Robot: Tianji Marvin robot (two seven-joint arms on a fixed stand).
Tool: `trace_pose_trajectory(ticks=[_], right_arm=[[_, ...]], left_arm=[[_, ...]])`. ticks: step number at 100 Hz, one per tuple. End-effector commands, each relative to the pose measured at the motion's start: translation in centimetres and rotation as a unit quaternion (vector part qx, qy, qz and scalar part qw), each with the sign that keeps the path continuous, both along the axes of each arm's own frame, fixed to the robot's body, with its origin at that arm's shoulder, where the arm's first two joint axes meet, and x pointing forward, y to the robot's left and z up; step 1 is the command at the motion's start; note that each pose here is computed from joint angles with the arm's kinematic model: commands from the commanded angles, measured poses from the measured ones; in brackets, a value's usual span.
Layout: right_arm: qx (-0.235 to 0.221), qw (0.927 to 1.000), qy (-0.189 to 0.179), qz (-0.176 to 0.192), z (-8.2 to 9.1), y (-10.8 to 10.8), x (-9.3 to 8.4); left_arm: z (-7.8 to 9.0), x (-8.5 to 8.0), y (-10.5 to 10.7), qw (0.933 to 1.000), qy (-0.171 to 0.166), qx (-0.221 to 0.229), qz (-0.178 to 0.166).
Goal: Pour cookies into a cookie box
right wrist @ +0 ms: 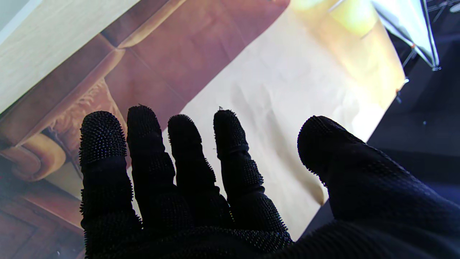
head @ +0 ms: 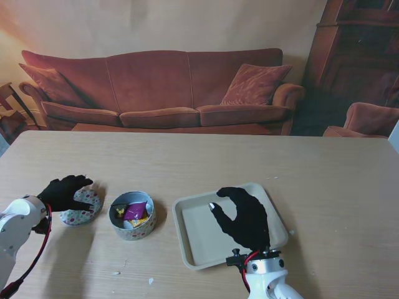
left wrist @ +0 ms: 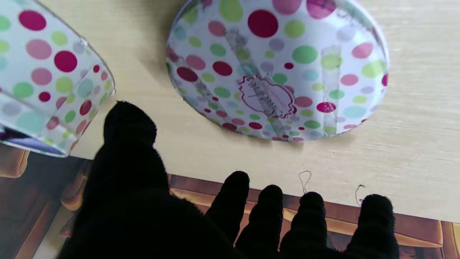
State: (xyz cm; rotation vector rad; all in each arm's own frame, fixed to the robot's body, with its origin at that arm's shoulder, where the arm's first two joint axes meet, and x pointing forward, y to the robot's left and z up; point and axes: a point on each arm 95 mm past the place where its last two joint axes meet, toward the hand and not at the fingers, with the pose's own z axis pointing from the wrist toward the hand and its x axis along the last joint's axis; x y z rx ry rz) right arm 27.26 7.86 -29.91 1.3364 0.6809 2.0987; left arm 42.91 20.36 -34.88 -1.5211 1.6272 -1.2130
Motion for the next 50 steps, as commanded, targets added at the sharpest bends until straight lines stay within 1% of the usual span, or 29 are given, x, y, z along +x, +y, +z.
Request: trace_pose_trajectory(ticks=[1, 20, 35, 50], right_arm=[[0.004, 0.9999, 0.007, 0.007, -0.2, 0.3, -0.3], [0.005, 0.9998, 0.013, 0.011, -0.6, 0.3, -0.2], [0.007, 0.9996, 0.019, 0.02, -0.9, 0.3, -0.1], [0.005, 0.9994, 0.022, 0.027, -1.1, 0.3, 0.0]], left_arm=[[-0.6, -0.1, 0.1, 0.9999, 0.011, 0.013, -0.004], [-1.6, 0.4, 0.0, 0.9993, 0.024, 0.028, -0.01], [-2.5, 0.7, -0.1, 0.9995, 0.026, 0.019, -0.003], [-3.2, 0.8, -0.1, 0.9987, 0.046, 0.021, 0.0]])
